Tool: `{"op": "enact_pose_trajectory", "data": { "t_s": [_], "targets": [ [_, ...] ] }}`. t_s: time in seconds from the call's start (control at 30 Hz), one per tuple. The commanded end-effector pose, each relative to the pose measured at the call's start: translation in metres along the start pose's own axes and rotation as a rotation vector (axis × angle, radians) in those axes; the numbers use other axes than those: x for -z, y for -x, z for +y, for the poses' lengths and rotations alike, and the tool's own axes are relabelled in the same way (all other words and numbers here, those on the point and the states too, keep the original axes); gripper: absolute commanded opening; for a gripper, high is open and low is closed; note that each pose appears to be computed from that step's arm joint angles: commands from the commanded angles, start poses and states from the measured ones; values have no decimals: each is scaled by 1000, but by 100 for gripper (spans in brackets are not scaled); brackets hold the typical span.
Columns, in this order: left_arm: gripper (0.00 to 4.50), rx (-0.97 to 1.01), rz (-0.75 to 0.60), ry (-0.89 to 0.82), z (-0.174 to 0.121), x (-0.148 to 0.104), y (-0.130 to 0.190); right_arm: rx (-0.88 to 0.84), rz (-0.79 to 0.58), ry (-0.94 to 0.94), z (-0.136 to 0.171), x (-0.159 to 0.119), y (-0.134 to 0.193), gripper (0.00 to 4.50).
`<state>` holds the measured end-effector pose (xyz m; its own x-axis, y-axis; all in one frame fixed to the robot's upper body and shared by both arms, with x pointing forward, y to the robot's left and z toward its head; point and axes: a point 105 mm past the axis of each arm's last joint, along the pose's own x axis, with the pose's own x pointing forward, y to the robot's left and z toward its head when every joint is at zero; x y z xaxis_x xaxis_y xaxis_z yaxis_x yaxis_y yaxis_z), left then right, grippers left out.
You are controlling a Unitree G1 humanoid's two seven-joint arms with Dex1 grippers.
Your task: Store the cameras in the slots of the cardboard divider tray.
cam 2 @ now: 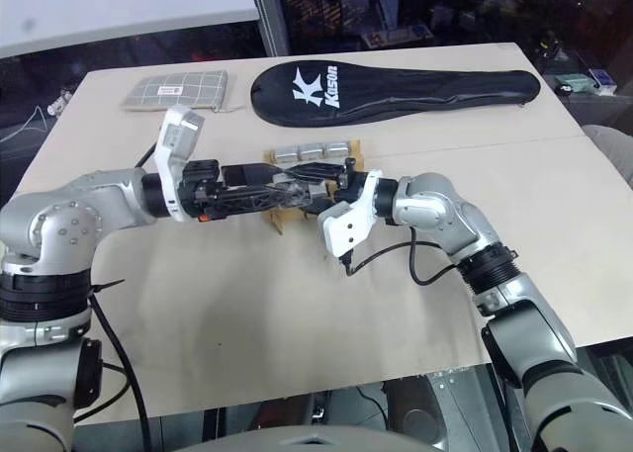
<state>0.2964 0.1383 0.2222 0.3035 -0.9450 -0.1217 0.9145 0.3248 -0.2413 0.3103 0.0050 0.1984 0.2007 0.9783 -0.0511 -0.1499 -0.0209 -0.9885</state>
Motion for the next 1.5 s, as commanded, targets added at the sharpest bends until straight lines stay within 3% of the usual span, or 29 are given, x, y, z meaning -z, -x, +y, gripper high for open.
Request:
{"op": "enact_pose_trajectory", "data": {
  "t_s": [0.03, 0.13, 0.37, 0.5, 0.7, 0.73, 0.83, 0.97, 1.1, 1.3, 1.5],
  "targets": [
    [199, 28, 8, -37, -7, -2, -1, 38, -35, 33, -17, -8, -4, 193],
    [69, 18, 8, -41, -4, -2, -1, 43, -36, 31, -19, -8, -4, 193],
    [69, 19, 73, -62, -4, 9, 1, 51, -27, 20, -20, -7, -3, 193],
    [69, 29, 175, -80, 0, 17, 6, 42, -21, 19, -20, -6, -1, 193],
    [69, 36, 225, -145, 13, 12, 3, 23, 8, -11, -20, -2, 1, 193],
    [69, 45, 227, -152, 13, 11, 1, 26, 12, -20, -20, -2, 2, 296],
    [69, 75, 229, -178, 14, 8, -6, 54, 21, -49, -24, -3, 4, 429],
    [69, 102, 209, -256, 19, -1, -19, 118, 74, -158, -33, 0, 21, 445],
    [69, 124, 144, -344, 26, -14, -33, 116, 107, -385, -26, -8, 56, 445],
    [69, 104, 90, -506, 42, -26, -50, 49, 190, -1038, 22, -47, 134, 445],
    [69, 113, -6, -527, 49, -38, -65, 129, 247, -1412, 41, -76, 190, 445]
  ]
}}
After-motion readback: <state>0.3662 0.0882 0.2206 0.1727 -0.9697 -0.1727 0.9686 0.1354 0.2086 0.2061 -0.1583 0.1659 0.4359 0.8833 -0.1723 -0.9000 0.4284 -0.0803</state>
